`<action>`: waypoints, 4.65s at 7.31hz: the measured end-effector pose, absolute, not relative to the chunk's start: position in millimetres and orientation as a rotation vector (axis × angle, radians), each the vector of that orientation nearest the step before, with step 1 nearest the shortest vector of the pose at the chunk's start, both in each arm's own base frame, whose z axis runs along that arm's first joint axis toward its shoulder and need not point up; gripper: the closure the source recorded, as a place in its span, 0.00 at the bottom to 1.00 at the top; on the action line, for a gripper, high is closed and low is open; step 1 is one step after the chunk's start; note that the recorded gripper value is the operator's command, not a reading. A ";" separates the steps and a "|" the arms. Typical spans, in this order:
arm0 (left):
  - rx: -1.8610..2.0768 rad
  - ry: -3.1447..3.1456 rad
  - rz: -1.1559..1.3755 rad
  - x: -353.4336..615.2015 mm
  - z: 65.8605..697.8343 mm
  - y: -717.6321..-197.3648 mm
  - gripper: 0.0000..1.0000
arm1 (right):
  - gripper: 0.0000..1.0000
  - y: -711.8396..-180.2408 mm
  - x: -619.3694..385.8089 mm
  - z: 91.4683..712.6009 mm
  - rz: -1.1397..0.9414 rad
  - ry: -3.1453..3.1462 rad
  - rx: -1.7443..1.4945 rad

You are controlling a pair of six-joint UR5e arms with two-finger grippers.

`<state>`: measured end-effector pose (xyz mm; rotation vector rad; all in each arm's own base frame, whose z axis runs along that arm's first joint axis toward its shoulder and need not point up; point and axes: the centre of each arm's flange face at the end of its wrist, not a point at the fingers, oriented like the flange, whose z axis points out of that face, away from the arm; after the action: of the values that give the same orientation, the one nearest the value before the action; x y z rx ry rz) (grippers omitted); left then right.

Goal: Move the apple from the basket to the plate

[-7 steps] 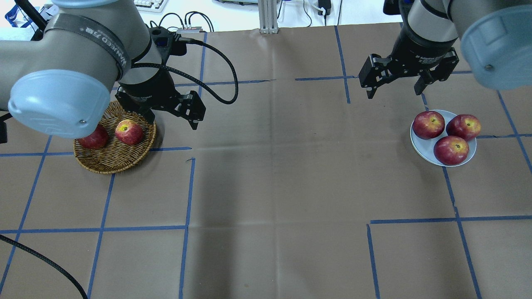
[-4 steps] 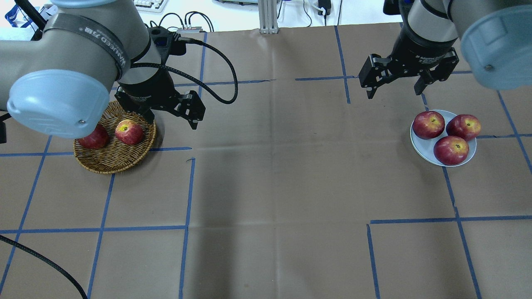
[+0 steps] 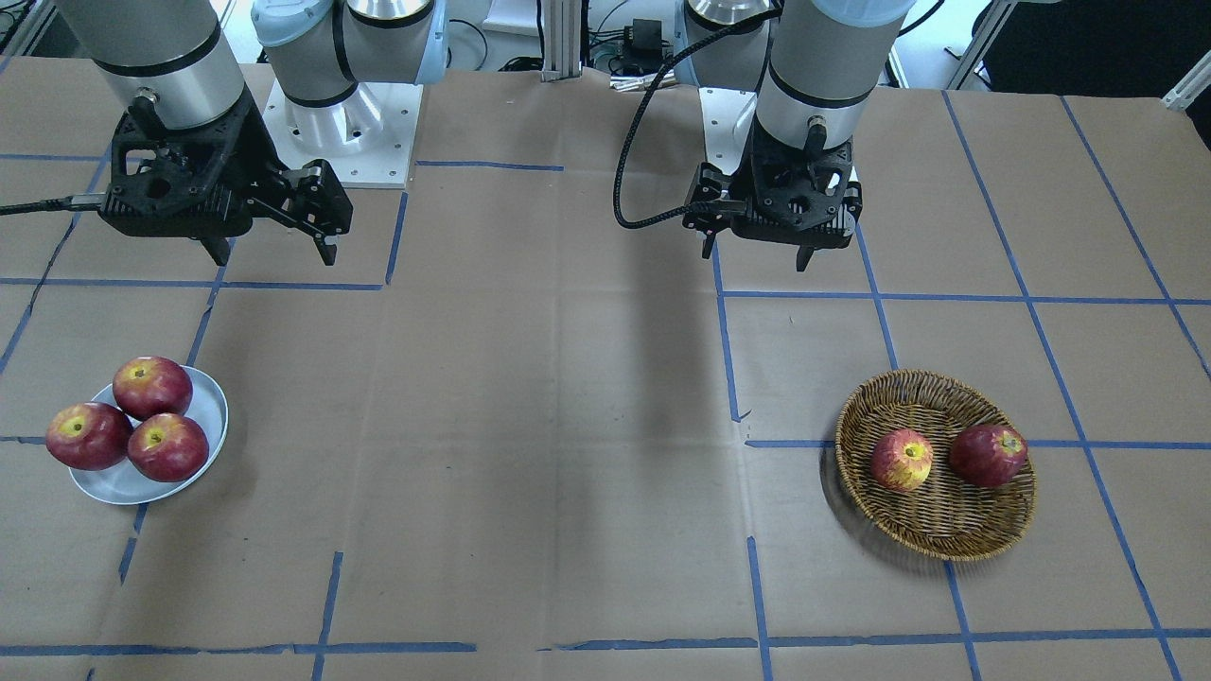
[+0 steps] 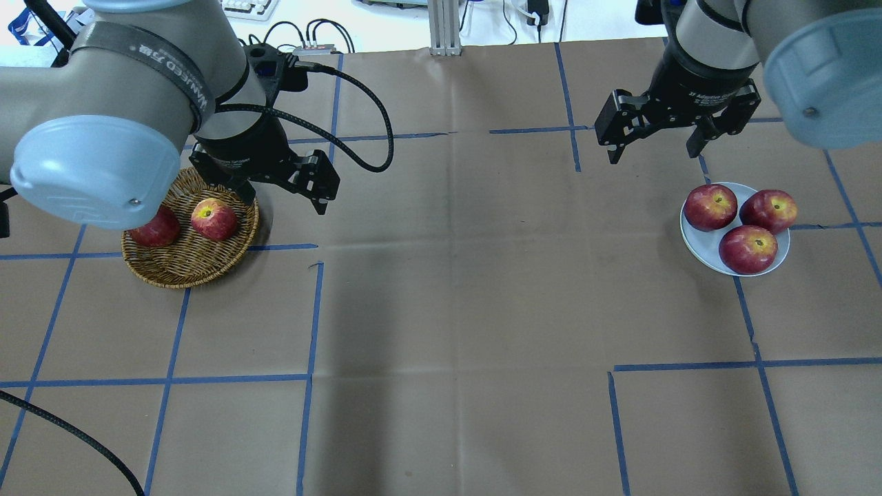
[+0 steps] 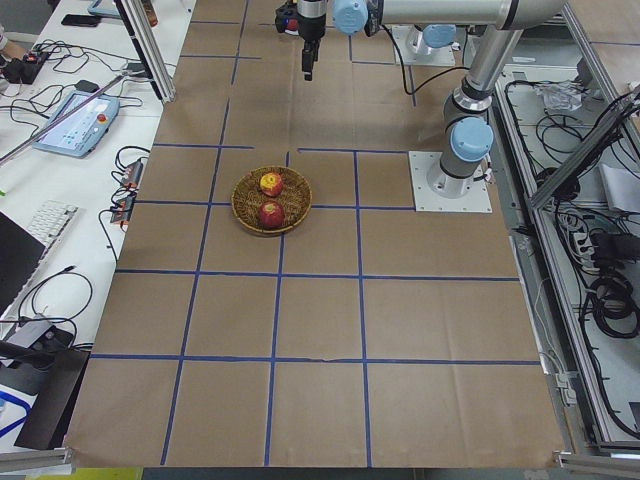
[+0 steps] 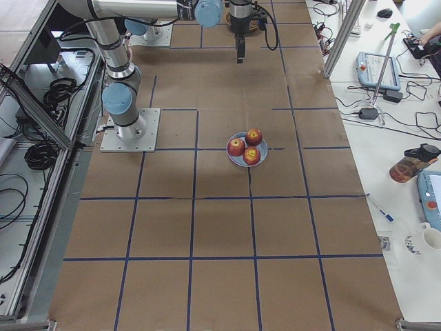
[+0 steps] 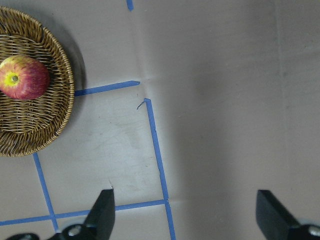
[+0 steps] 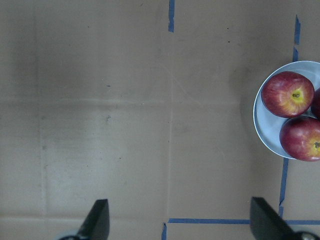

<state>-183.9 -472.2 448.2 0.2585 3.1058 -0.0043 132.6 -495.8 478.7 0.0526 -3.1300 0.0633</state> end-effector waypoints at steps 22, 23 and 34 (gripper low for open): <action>0.358 3.109 0.029 52.5 213.2 -582.9 0.09 | 0.00 -495.3 132.4 479.4 0.065 -3.129 0.053; 0.356 3.111 0.030 53.5 206.6 -585.5 0.19 | 0.00 -495.3 132.4 479.4 0.066 -3.129 0.053; 0.076 3.125 -0.127 -186.8 274.4 -571.1 0.64 | 0.00 -495.4 132.0 479.4 0.065 -3.129 0.053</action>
<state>-186.8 -571.1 274.4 0.0755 3.1253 -0.1268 132.0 -495.4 479.4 0.0532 -3.1289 0.0654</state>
